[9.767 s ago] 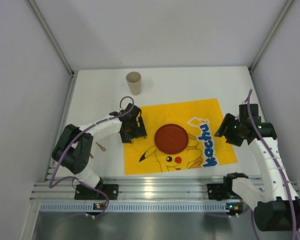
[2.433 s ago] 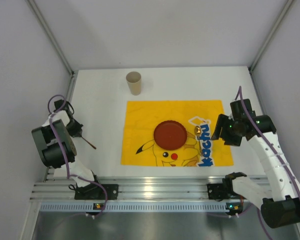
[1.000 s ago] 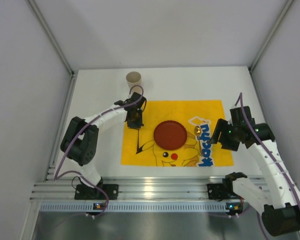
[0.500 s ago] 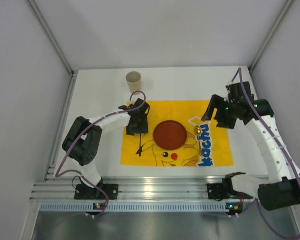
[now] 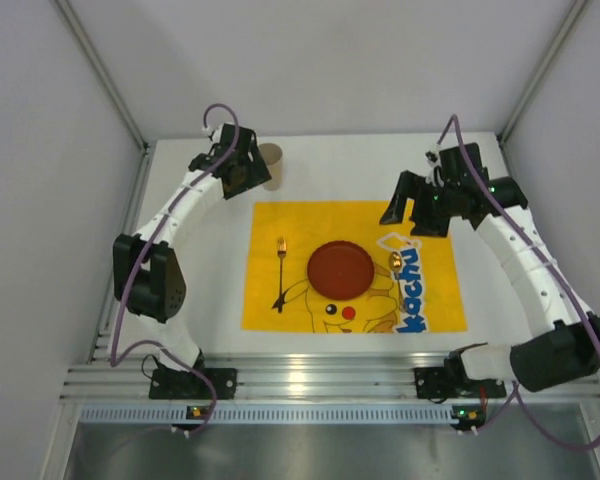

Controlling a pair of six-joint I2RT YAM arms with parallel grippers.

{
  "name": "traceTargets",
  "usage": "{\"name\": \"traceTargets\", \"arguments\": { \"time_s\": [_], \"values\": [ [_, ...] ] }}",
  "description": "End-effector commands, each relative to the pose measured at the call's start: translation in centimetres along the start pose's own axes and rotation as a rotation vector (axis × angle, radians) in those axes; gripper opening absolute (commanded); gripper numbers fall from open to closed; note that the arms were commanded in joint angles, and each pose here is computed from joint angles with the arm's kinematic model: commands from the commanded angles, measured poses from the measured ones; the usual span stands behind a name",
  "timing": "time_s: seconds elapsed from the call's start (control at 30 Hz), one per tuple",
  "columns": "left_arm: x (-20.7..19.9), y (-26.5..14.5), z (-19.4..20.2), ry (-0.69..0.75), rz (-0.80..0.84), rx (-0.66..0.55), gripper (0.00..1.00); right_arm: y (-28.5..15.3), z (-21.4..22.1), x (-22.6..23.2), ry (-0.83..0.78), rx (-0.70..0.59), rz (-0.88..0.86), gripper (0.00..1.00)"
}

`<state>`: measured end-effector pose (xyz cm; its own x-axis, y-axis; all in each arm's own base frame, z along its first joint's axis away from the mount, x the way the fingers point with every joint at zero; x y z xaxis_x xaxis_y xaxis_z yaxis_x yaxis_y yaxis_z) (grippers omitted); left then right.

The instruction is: Set the dinner table for one person

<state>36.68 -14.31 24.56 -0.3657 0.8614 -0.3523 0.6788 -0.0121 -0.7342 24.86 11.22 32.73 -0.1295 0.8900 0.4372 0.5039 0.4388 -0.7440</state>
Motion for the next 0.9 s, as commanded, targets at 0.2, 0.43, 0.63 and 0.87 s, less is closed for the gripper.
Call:
{"name": "traceTargets", "arguments": {
  "time_s": [0.2, 0.43, 0.63, 0.87],
  "values": [
    [-3.5, 4.9, -5.4, -0.104, -0.012, -0.093, 0.76, -3.9, 11.6, -3.9, 0.027, 0.044, 0.117, 0.86],
    [-4.5, 7.8, -6.7, -0.129, -0.035, -0.104, 0.73, -6.1, 12.8, -4.8, 0.005, 0.010, 0.244, 0.88],
    [-3.4, 9.7, -6.9, -0.152, -0.077, -0.101, 0.67, -6.5, 12.5, -4.9, -0.004, -0.006, 0.272, 0.89],
    [-2.4, 11.0, -6.6, -0.129, -0.098, -0.067, 0.24, -5.8, 11.9, -5.0, -0.012, 0.005, 0.277, 0.89]
  ]
}}
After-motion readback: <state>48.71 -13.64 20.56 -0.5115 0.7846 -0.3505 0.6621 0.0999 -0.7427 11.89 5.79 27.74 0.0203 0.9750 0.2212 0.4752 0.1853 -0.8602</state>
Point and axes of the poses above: each gripper's point midway between its finger pads, its own y axis out along the fingers, its own x axis along the line the jaws close on, z = x × y, the point moved 10 cm from there along -y, back along the fingers, and after that the axes turned 8 degrees about -y, right-handed, at the moved point
